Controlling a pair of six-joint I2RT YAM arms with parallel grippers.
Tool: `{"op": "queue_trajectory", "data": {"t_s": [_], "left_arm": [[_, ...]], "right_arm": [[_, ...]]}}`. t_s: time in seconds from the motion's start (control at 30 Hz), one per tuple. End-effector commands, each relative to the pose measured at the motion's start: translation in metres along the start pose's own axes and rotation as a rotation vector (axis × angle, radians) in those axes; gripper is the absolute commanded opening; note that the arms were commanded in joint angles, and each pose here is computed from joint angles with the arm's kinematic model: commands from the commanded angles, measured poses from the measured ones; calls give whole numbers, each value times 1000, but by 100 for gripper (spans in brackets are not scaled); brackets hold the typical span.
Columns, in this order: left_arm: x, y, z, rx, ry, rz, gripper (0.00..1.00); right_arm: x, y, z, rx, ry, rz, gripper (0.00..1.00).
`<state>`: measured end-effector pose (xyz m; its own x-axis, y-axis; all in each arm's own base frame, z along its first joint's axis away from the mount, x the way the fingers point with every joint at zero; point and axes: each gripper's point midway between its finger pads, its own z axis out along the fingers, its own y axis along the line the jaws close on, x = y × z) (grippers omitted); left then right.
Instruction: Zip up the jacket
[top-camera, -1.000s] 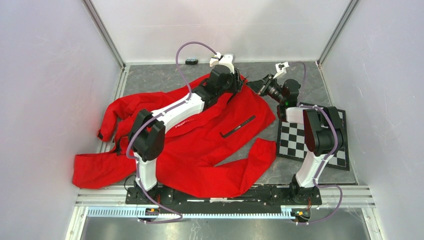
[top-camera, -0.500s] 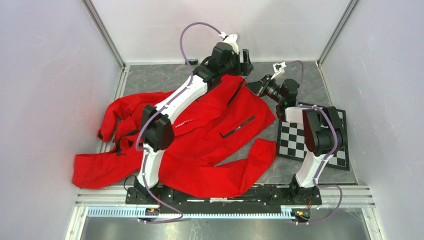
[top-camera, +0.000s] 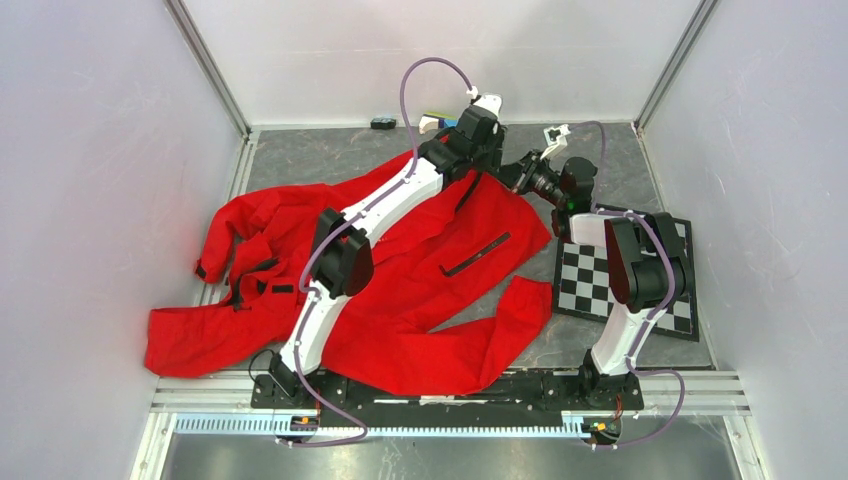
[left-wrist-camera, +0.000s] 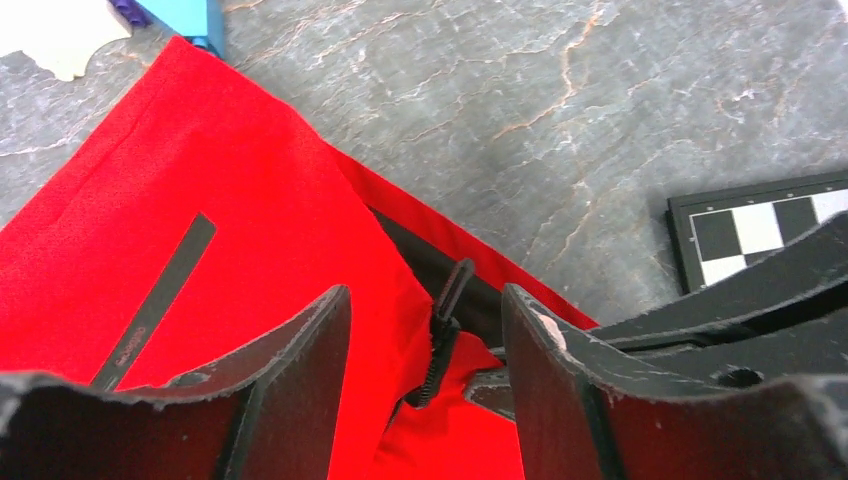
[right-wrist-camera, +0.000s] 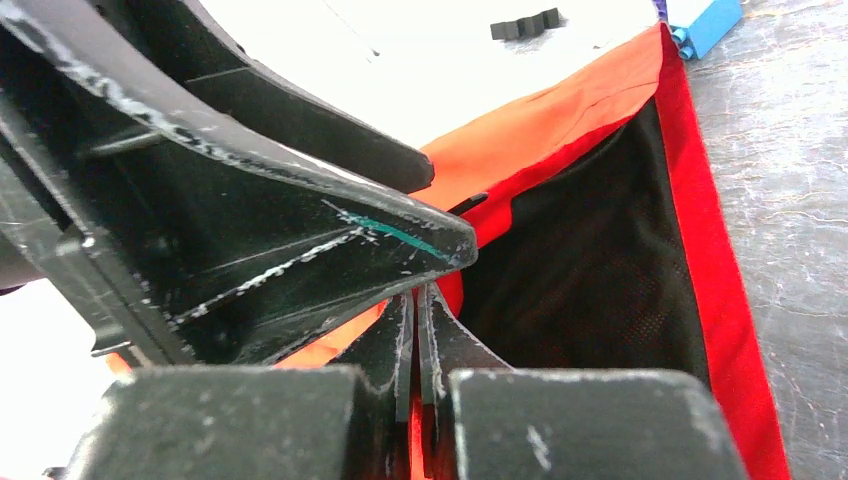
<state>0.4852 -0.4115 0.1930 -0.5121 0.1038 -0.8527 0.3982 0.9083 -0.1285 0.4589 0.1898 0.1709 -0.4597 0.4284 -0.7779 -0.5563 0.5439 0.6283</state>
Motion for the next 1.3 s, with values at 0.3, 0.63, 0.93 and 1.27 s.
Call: {"op": "queue_trajectory", "data": {"t_s": [0.3, 0.63, 0.93, 1.27], "left_arm": [[-22, 17, -8, -120, -49, 83, 53], [-37, 36, -26, -202, -89, 76, 47], [-45, 42, -49, -208, -122, 37, 33], [-6, 37, -80, -69, -13, -58, 38]], "right_arm": [[-34, 26, 7, -52, -67, -110, 0], [-36, 28, 8, -46, -71, -106, 0], [-37, 29, 9, -41, -72, -111, 0], [-41, 31, 12, -47, -64, -134, 0]]}}
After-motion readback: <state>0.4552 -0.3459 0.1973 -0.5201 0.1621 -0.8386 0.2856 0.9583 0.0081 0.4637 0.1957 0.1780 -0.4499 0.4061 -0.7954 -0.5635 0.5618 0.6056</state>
